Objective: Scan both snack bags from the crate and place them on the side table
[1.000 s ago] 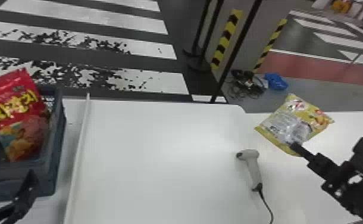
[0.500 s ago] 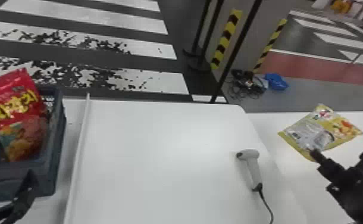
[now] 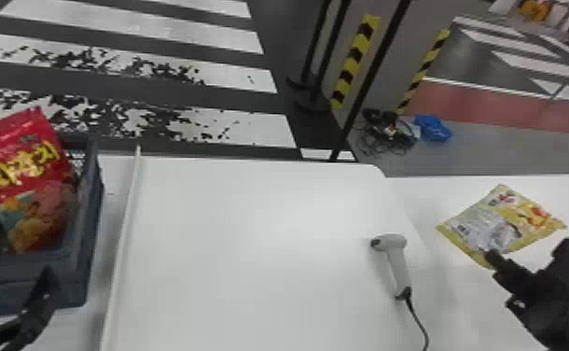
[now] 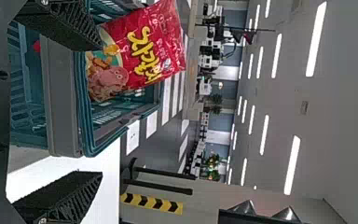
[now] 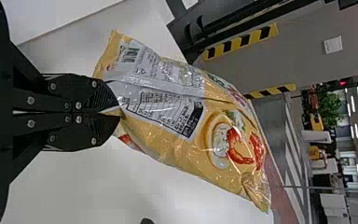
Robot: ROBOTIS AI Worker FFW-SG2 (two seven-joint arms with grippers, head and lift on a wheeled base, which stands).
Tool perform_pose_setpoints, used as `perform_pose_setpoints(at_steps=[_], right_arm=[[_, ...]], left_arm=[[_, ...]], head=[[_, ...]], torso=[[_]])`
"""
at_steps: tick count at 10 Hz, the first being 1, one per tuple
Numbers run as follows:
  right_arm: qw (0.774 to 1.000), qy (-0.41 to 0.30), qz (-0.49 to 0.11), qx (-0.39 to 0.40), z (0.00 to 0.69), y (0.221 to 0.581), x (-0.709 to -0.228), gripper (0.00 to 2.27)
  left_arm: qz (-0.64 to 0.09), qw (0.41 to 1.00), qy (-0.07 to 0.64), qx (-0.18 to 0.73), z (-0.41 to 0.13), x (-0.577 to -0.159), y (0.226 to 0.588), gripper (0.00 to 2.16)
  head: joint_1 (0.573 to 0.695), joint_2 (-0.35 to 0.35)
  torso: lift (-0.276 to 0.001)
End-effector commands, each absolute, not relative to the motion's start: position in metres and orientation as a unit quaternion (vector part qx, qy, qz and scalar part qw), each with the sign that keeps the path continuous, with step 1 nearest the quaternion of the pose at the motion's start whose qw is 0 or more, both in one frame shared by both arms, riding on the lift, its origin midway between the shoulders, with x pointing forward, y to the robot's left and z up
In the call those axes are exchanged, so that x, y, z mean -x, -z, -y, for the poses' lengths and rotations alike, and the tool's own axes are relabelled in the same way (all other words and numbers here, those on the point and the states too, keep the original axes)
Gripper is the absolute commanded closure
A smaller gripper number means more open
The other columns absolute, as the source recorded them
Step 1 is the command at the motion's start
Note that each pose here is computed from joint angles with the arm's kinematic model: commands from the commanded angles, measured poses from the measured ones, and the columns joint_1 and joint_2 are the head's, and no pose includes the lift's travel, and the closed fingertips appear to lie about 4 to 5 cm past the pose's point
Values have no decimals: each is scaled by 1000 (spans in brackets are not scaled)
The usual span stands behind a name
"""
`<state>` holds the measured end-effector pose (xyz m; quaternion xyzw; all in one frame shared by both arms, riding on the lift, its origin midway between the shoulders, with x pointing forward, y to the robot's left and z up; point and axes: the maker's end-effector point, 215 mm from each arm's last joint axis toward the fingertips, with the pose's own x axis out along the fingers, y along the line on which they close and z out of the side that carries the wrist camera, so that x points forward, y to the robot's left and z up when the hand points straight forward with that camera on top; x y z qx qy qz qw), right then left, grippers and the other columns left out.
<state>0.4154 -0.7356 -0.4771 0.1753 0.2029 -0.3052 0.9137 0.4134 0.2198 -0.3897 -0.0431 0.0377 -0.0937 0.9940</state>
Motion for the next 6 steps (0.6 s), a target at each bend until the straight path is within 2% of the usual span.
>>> perform_pose_setpoints(at_steps=[1, 2, 5, 6], right_arm=[[910, 309, -203, -188, 734, 483, -414, 775], [905, 320, -200, -195, 736, 484, -413, -2], [901, 336, -187, -203, 743, 480, -406, 49], [909, 340, -158, -183, 748, 461, -407, 39]], left_arm=[[-37, 994, 94, 43, -220, -413, 389, 36], [-36, 994, 94, 43, -220, -413, 389, 36], [-32, 994, 91, 44, -225, -411, 386, 36], [-32, 995, 89, 44, -227, -411, 387, 36]], head=[[695, -350], [695, -350], [695, -350], [695, -350]], torso=[[-95], [-95], [-95], [-95]])
